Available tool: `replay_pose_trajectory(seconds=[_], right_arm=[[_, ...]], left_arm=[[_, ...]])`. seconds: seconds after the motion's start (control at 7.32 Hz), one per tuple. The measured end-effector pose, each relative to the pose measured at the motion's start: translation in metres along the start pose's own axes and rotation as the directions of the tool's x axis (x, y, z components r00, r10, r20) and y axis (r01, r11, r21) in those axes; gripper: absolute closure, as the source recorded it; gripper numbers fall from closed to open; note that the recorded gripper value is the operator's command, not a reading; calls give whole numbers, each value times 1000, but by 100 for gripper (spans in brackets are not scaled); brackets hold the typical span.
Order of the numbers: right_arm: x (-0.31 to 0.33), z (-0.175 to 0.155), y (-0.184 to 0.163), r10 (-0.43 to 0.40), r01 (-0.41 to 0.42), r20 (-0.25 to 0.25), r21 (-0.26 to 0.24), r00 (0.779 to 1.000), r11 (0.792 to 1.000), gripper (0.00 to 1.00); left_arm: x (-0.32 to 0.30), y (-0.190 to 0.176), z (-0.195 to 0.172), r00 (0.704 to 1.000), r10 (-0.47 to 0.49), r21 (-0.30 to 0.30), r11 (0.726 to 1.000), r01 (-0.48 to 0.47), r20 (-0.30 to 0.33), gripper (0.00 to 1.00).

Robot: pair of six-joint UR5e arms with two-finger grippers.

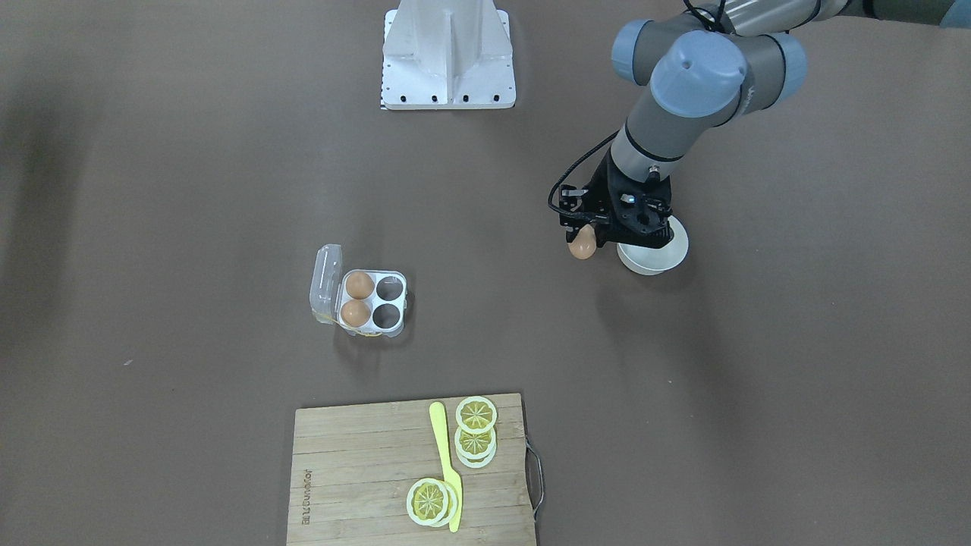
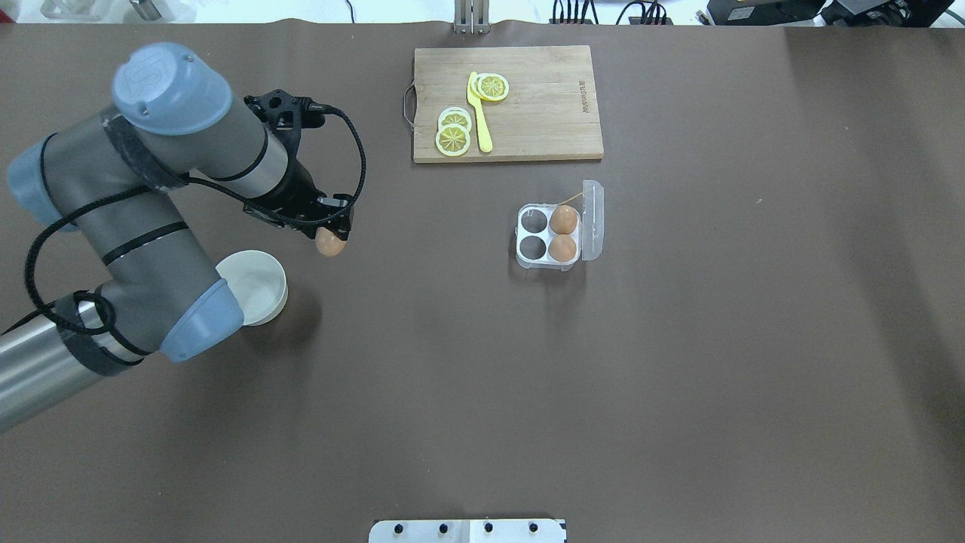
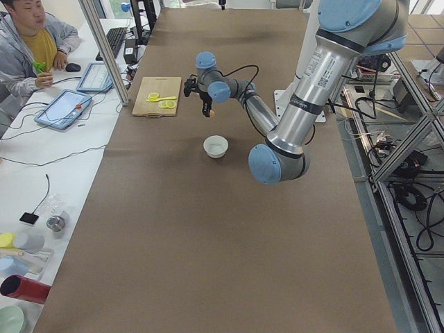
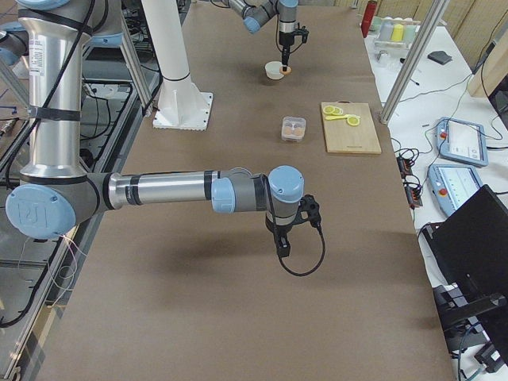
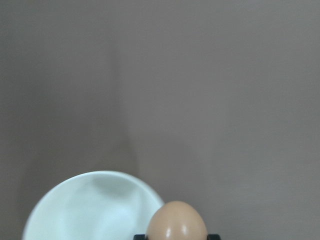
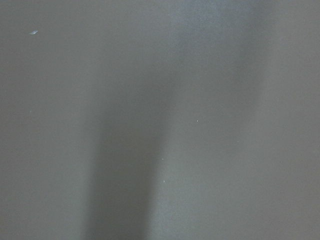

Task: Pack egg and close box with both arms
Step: 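Lift the egg with the left gripper and carry it toward the egg box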

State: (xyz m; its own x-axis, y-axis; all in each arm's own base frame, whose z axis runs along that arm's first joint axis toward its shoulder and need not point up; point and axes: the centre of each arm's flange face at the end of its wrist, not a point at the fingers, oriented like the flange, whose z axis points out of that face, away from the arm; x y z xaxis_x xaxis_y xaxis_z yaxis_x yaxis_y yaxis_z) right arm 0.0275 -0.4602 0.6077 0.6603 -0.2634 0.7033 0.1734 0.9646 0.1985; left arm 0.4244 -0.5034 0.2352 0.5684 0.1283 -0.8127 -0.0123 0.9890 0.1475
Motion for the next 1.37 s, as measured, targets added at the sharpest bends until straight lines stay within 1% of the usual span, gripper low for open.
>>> replay_pose_trajectory(seconds=[0.14,0.41,0.55,0.68,0.82,1.09,1.23,1.37], right_arm=[[0,0,0,0,0,0,0,1000,1000,0],[0,0,0,-1,1,0,1,1000,1000,0],[-1,0,0,-1,1,0,1,1000,1000,0],[-1,-1,0,-1,1,0,1,1000,1000,0],[-1,-1,0,-2,2,1,2,1000,1000,0],[-2,-1,-1,-2,2,13,4,1000,1000,0],[-3,-1,-1,1,-1,21,6,1000,1000,0],[-4,-1,-1,7,-7,26,8,1000,1000,0]], left_arm=[[28,-18,1,1000,3,16,1000,-3,-8,100],[82,-49,8,1000,9,30,1000,-9,-19,100],[99,-55,18,999,28,54,998,-27,-30,100],[111,-58,33,998,49,80,996,-45,-37,100],[124,-60,46,997,63,91,994,-59,-41,100],[149,-57,60,995,82,86,993,-77,-52,100],[155,-55,66,993,97,97,991,-90,-66,100],[156,-55,75,988,125,141,984,-112,-91,100]])
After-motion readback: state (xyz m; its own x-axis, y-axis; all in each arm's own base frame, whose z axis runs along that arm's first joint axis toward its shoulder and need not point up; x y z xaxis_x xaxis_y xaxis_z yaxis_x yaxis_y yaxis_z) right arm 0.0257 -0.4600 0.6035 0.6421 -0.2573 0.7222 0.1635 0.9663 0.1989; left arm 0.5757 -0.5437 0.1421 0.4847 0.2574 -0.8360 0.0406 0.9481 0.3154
